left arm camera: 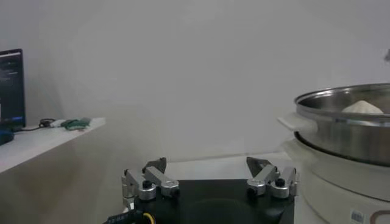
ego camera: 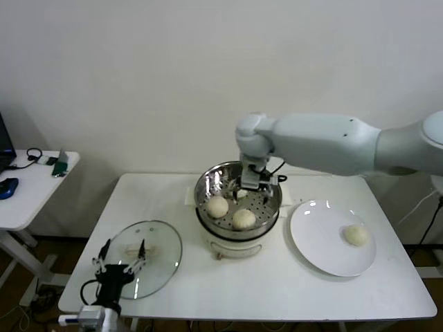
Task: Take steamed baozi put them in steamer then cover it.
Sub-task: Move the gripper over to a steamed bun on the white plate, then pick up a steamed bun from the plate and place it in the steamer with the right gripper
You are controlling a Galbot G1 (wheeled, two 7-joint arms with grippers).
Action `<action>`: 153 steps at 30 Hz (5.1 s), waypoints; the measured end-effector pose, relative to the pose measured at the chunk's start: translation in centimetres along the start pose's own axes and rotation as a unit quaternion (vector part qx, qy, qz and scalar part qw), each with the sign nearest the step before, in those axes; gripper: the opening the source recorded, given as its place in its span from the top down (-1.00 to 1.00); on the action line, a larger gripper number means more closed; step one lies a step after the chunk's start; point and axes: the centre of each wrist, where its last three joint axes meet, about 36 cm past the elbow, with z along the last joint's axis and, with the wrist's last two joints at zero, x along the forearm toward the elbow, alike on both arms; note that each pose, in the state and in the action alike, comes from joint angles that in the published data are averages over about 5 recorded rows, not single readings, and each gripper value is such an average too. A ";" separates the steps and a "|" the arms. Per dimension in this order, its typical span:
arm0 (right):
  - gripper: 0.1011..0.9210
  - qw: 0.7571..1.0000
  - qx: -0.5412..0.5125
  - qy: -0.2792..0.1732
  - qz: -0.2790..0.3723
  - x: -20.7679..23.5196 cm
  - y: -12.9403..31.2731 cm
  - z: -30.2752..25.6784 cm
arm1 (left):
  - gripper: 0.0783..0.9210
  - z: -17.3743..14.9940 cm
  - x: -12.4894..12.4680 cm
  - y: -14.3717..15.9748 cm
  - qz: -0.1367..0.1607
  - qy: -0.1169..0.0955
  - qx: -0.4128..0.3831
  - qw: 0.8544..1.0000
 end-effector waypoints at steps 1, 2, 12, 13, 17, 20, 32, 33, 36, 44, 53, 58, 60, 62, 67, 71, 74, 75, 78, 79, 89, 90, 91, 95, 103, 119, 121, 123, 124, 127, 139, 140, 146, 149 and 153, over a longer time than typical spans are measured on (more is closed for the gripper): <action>-0.76 1.000 -0.021 0.000 0.005 0.4 0.9 0.7 | -0.77 0.0 0.0 0.0 0.001 -0.001 0.000 1.000; -0.76 0.999 -0.044 -0.002 0.010 0.7 1.9 1.4 | -0.77 -0.1 -0.1 -0.1 0.002 -0.002 0.000 1.000; -0.76 0.948 -0.312 -0.020 0.056 0.4 14.4 6.2 | -0.77 -0.3 -0.2 0.0 0.004 -0.005 -0.004 1.000; -0.76 0.940 -0.336 -0.019 0.057 0.1 15.8 6.4 | -0.77 -0.3 -0.2 0.1 0.004 -0.004 -0.004 1.000; -0.76 0.907 -0.417 -0.018 0.055 -2.0 21.2 6.9 | -0.77 -0.2 0.0 0.2 0.004 -0.002 -0.006 1.000; -0.76 0.884 -0.464 -0.020 0.049 -4.2 24.8 6.8 | -0.77 -0.1 0.1 0.3 0.003 -0.001 -0.007 1.000; -0.76 0.834 -0.552 -0.010 0.012 -12.9 33.0 6.2 | -0.77 -0.3 0.7 0.6 0.000 0.004 -0.017 1.000; -0.76 0.831 -0.557 -0.008 0.009 -13.5 33.5 6.3 | -0.77 -0.3 0.7 0.6 0.000 0.005 -0.018 1.000; -0.76 0.821 -0.570 -0.001 0.001 -15.0 34.9 6.4 | -0.77 -0.2 0.8 0.6 -0.001 0.005 -0.020 1.000; -0.76 0.804 -0.594 0.008 -0.018 -17.8 37.0 6.8 | -0.77 -0.4 0.9 0.2 -0.001 0.005 -0.023 1.000; -0.76 0.797 -0.603 0.014 -0.031 -19.5 37.7 7.1 | -0.77 -0.2 1.1 0.2 -0.003 0.009 -0.025 1.000; -0.74 0.795 -0.605 0.014 -0.036 -20.0 37.9 7.2 | -0.77 -0.1 1.2 0.2 -0.003 0.009 -0.025 1.000; -0.69 0.795 -0.606 0.013 -0.038 -20.1 37.9 7.3 | -0.77 -0.1 1.2 0.2 -0.004 0.010 -0.025 1.000; -0.62 0.794 -0.607 0.013 -0.038 -20.1 38.0 7.3 | -0.77 -0.1 1.2 0.2 -0.004 0.010 -0.025 1.000; -0.50 0.792 -0.610 0.009 -0.038 -20.1 38.2 7.5 | -0.77 -0.3 1.0 0.3 -0.009 0.009 -0.025 1.000; -0.46 0.789 -0.613 0.005 -0.035 -20.1 38.1 7.7 | -0.77 -0.4 0.9 0.5 -0.014 0.007 -0.025 1.000; -0.45 0.787 -0.616 0.002 -0.032 -20.0 38.0 7.9 | -0.77 -0.4 0.9 0.6 -0.015 0.007 -0.024 1.000; -0.45 0.786 -0.617 0.001 -0.030 -19.9 38.0 7.9 | -0.77 -0.4 0.9 0.6 -0.015 0.008 -0.024 1.000; -0.45 0.782 -0.622 -0.002 -0.025 -19.5 38.0 8.1 | -0.77 -0.3 1.0 0.5 -0.015 0.008 -0.022 1.000; -0.44 0.781 -0.625 -0.003 -0.022 -19.3 38.0 8.1 | -0.77 -0.3 1.1 0.5 -0.016 0.008 -0.022 1.000; -0.45 0.767 -0.641 -0.024 0.029 -14.1 35.1 10.1 | -0.77 -0.7 1.0 0.1 -0.013 0.003 -0.016 1.000; -0.45 0.767 -0.640 -0.027 0.036 -13.2 34.5 10.4 | -0.77 -0.8 1.0 0.0 -0.012 0.003 -0.015 1.000; -0.45 0.767 -0.639 -0.030 0.044 -12.2 33.8 10.7 | -0.77 -0.8 1.0 -0.1 -0.011 0.002 -0.014 1.000; -0.45 0.769 -0.633 -0.043 0.075 -7.8 30.7 11.9 | -0.77 -1.1 0.9 -0.3 -0.008 -0.002 -0.008 1.000; -0.45 0.774 -0.617 -0.074 0.121 -0.1 23.5 12.5 | -0.77 -1.5 1.1 -0.7 0.002 -0.006 0.001 1.000; -0.45 0.807 -0.575 -0.099 0.098 2.3 11.2 8.5 | -0.77 -2.4 1.8 -0.4 0.014 -0.014 0.000 1.000; -0.45 0.812 -0.568 -0.096 0.090 1.8 10.1 8.1 | -0.77 -2.4 1.9 -0.3 0.014 -0.014 -0.001 1.000; -0.46 0.818 -0.562 -0.093 0.081 1.1 9.1 7.6 | -0.77 -2.4 2.0 -0.2 0.014 -0.014 -0.002 1.000; -0.46 0.821 -0.559 -0.091 0.076 0.7 8.7 7.5 | -0.77 -2.4 2.1 -0.1 0.014 -0.013 -0.002 1.000; -0.46 0.828 -0.550 -0.085 0.063 -0.5 7.6 7.0 | -0.77 -2.2 2.2 0.0 0.014 -0.011 -0.001 1.000; -0.48 0.845 -0.530 -0.068 0.030 -5.0 4.9 6.0 | -0.77 -1.7 1.9 0.2 0.014 -0.007 0.001 1.000; -0.49 0.845 -0.530 -0.067 0.027 -5.4 4.9 6.0 | -0.77 -1.6 1.9 0.2 0.013 -0.007 0.002 1.000; -0.50 0.847 -0.528 -0.062 0.015 -7.0 4.9 5.7 | -0.77 -1.3 2.0 0.3 0.013 -0.003 0.003 1.000; -0.58 0.846 -0.529 -0.057 0.013 -7.3 5.0 5.7 | -0.77 -1.2 2.0 0.3 0.013 -0.003 0.003 1.000; -0.73 0.846 -0.531 -0.053 0.012 -7.3 5.2 5.8 | -0.77 -1.2 2.0 0.3 0.013 -0.003 0.004 1.000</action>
